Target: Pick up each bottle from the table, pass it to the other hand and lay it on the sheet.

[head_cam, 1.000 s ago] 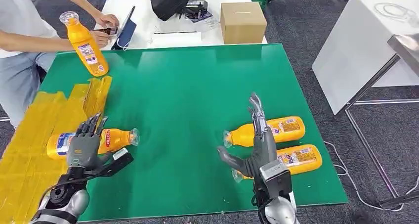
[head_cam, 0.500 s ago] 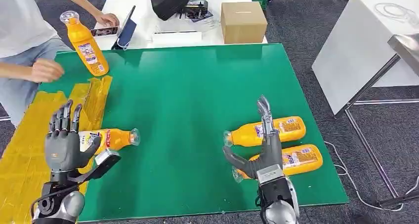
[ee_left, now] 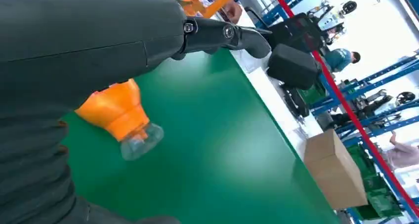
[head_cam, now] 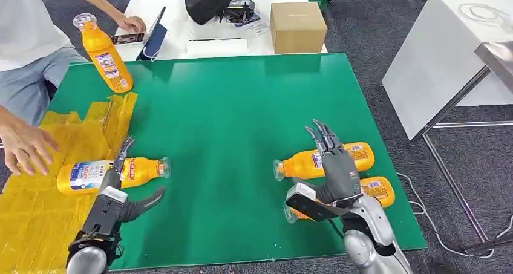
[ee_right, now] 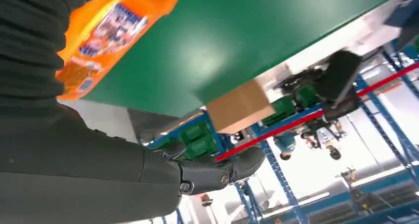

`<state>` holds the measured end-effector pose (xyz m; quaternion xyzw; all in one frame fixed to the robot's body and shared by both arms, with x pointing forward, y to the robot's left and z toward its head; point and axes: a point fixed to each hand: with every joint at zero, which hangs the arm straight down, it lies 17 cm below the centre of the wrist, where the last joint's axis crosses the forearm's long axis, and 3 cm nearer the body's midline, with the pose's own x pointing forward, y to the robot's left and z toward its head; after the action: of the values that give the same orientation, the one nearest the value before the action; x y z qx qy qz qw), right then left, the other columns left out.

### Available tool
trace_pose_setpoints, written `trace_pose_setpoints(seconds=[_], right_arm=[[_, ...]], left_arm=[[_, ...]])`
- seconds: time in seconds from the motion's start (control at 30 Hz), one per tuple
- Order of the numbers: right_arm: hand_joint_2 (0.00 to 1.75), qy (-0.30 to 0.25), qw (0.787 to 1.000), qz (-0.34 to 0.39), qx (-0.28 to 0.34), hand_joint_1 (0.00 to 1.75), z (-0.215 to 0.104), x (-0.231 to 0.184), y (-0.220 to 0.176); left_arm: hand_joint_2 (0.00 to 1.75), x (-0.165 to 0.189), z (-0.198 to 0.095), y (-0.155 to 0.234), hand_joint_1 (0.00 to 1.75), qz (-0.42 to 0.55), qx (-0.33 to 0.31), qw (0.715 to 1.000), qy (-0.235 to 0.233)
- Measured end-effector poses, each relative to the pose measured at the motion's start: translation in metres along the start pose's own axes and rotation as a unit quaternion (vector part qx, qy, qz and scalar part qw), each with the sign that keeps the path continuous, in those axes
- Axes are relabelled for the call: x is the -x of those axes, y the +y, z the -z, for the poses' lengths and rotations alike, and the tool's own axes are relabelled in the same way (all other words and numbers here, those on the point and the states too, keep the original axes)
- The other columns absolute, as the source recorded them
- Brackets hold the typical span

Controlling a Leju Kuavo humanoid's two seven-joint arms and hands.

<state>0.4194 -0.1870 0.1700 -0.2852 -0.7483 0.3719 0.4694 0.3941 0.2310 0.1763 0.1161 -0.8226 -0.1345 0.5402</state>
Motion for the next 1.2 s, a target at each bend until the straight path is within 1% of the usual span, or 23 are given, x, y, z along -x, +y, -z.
trace_pose_setpoints(seconds=[0.27,0.53,0.67,0.87,1.2], right_arm=[[1.75,0.017,0.999,-0.035,-0.019,0.00,0.002,0.023,0.002],[1.75,0.050,0.993,-0.070,-0.082,0.00,0.018,0.076,0.010],[1.75,0.067,0.989,-0.083,-0.098,0.00,0.021,0.098,0.012],[1.75,0.078,0.987,-0.089,-0.108,0.00,0.022,0.112,0.014],[1.75,0.107,0.975,-0.109,-0.159,0.00,0.020,0.149,0.026]], left_arm=[[1.75,-0.007,0.001,-0.005,0.00,-0.011,0.004,1.000,-0.008],[1.75,-0.006,0.011,-0.015,0.00,-0.023,0.016,1.000,-0.010],[1.75,-0.003,0.014,-0.019,0.00,-0.025,0.019,0.999,-0.007],[1.75,0.001,0.015,-0.021,0.00,-0.031,0.020,0.999,-0.001],[1.75,0.008,0.020,-0.022,0.00,-0.055,0.017,0.998,0.007]])
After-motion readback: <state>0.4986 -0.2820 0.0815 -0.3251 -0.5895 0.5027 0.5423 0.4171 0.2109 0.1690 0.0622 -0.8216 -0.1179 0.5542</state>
